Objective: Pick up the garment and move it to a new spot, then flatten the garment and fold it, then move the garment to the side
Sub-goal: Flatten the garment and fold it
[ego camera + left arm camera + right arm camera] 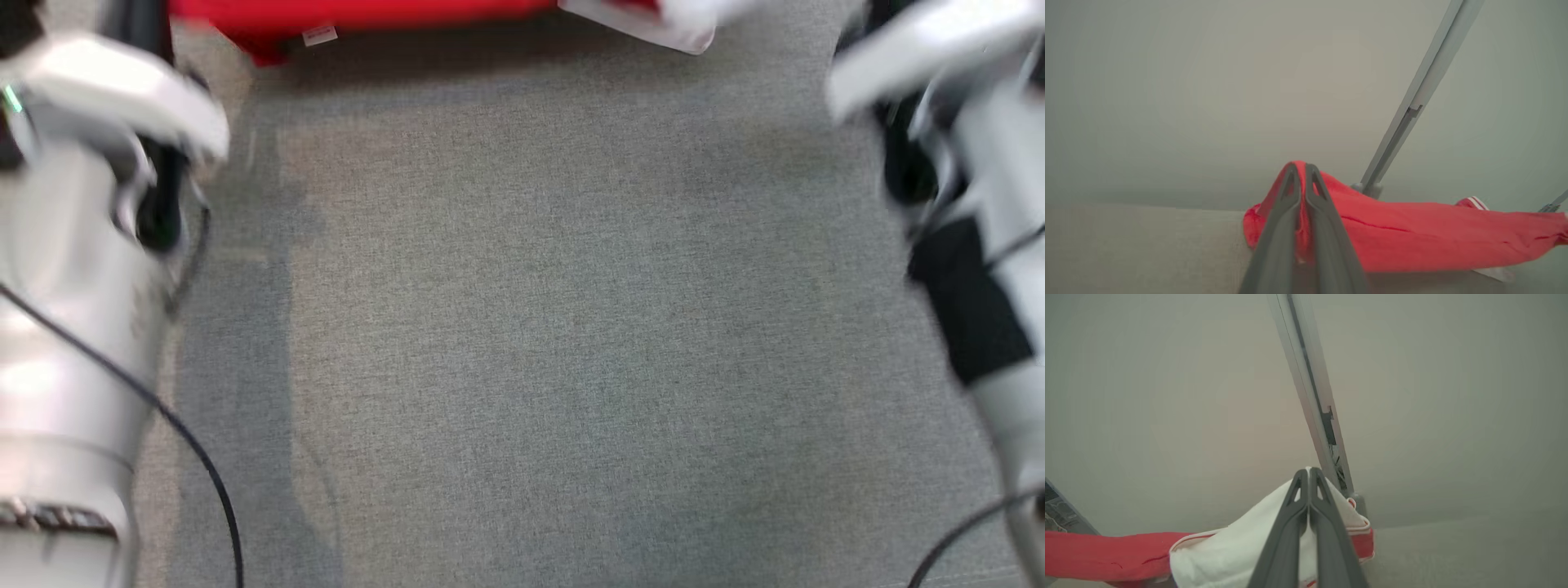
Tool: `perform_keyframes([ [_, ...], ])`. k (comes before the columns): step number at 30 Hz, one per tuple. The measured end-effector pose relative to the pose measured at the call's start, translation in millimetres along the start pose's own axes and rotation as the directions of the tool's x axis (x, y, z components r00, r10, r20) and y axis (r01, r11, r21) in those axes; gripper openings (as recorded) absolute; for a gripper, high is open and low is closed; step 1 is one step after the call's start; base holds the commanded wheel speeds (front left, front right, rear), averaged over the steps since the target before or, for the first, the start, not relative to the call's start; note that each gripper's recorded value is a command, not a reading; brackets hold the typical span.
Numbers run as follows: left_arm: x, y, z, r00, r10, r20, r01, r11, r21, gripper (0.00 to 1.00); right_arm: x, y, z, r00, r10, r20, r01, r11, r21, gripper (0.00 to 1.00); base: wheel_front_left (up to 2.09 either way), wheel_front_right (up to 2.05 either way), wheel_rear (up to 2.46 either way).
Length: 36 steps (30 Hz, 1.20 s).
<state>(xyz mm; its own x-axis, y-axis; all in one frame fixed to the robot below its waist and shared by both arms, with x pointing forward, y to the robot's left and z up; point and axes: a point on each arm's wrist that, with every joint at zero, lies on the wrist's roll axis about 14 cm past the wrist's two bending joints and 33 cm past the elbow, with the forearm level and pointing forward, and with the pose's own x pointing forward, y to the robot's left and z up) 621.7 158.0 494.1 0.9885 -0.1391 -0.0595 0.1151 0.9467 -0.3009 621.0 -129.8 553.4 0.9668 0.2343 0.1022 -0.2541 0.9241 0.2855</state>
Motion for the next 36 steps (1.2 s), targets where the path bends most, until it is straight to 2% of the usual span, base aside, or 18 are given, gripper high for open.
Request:
perform_keyframes([
  [2,-16,8,-26,0.998,0.03,-0.047,-0.032,0.999,-0.04,0.0,-23,-8,-37,0.996,-0.036,-0.079,0.04,0.998,0.053,0.0,0.0,0.0,0.0],
  [7,-56,19,-72,0.989,0.069,-0.131,-0.08,0.994,-0.079,0.0,-77,-17,-94,0.975,-0.088,-0.205,0.119,0.983,0.142,0.0,0.0,0.0,0.0],
  [13,-107,31,-98,0.977,0.109,-0.182,-0.128,0.987,-0.096,0.0,-136,-14,-119,0.958,-0.112,-0.264,0.173,0.96,0.221,0.0,0.0,0.0,0.0],
  [18,-146,41,-102,0.974,0.129,-0.186,-0.145,0.987,-0.075,0.0,-182,-13,-123,0.951,-0.13,-0.282,0.209,0.94,0.271,0.0,0.0,0.0,0.0],
  [23,-184,42,-98,0.975,0.121,-0.187,-0.131,0.991,-0.04,0.0,-219,-10,-112,0.951,-0.122,-0.285,0.209,0.931,0.299,0.0,0.0,0.0,0.0],
  [30,-229,25,-74,0.973,0.114,-0.199,-0.12,0.993,-0.015,0.0,-263,-2,-89,0.949,-0.092,-0.301,0.187,0.935,0.301,0.0,0.0,0.0,0.0],
  [36,-275,16,-61,0.96,0.158,-0.232,-0.167,0.986,-0.021,0.0,-302,5,-77,0.93,-0.097,-0.355,0.206,0.937,0.283,0.0,0.0,0.0,0.0],
])
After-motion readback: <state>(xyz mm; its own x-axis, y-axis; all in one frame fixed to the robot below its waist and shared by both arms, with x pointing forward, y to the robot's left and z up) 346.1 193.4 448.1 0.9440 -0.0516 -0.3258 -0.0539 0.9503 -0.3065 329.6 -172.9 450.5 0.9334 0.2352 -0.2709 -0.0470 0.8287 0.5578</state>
